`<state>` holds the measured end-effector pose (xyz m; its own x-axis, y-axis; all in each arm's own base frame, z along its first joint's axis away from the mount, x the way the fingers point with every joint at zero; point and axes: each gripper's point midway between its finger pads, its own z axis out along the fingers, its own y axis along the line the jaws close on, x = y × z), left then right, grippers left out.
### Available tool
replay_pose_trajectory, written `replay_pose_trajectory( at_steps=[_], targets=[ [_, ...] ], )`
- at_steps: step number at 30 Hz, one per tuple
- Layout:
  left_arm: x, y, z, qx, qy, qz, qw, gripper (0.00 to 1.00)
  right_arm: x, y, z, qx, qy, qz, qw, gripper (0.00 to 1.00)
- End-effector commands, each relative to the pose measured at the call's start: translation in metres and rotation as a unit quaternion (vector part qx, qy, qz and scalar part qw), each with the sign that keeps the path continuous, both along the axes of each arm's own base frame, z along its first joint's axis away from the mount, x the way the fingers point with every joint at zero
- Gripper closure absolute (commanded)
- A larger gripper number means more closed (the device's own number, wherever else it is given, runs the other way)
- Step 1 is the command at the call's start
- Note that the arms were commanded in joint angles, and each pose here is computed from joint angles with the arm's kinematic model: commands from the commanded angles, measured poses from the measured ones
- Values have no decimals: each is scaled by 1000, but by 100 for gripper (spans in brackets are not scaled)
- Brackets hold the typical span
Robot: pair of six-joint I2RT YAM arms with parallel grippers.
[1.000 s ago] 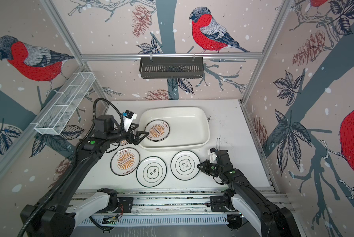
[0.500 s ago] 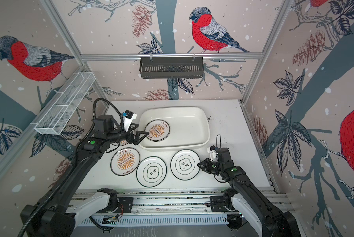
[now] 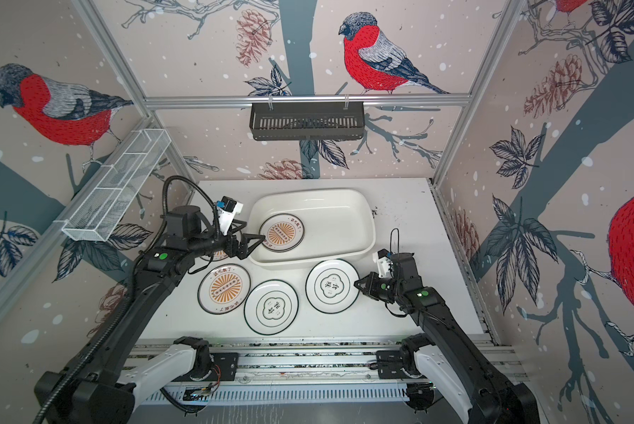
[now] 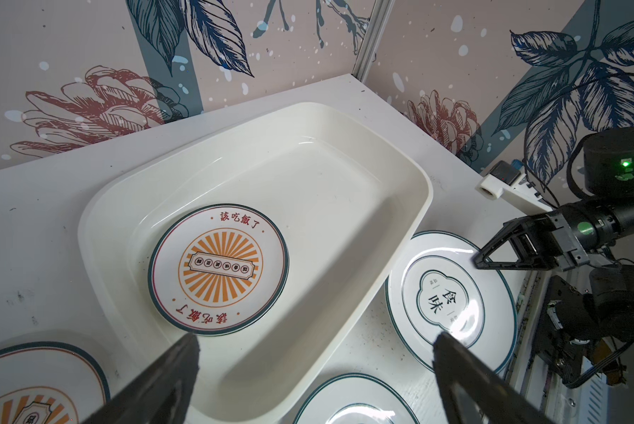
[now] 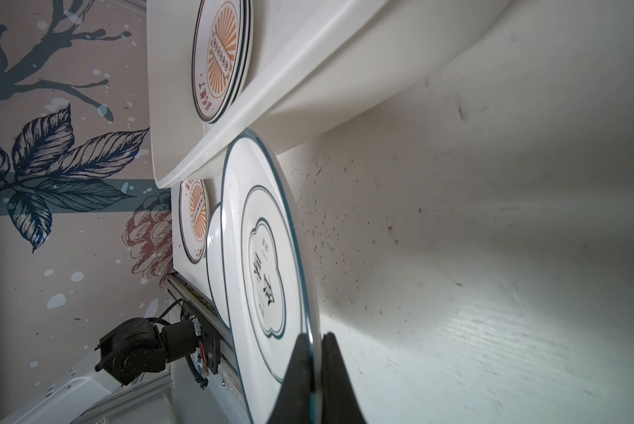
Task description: Place the plates into the plastic bin on the countertop
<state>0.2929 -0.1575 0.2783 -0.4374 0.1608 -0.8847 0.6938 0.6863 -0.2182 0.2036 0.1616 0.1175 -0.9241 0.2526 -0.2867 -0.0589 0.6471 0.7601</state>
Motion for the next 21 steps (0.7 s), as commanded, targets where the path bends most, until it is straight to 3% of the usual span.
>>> replay_pose_trajectory(
  at_steps=[1, 12, 21],
  targets=[
    [1, -4, 13, -15, -18, -8, 1000, 2, 13, 11, 27, 29, -48, 28, 998, 98],
    [0, -5, 14, -19, -18, -12, 1000, 2, 9, 10, 17, 18, -27, 40, 999, 98],
    [-2, -4, 16, -19, -19, -10, 1000, 2, 37, 11, 59, 26, -79, 35, 996, 97]
  ],
)
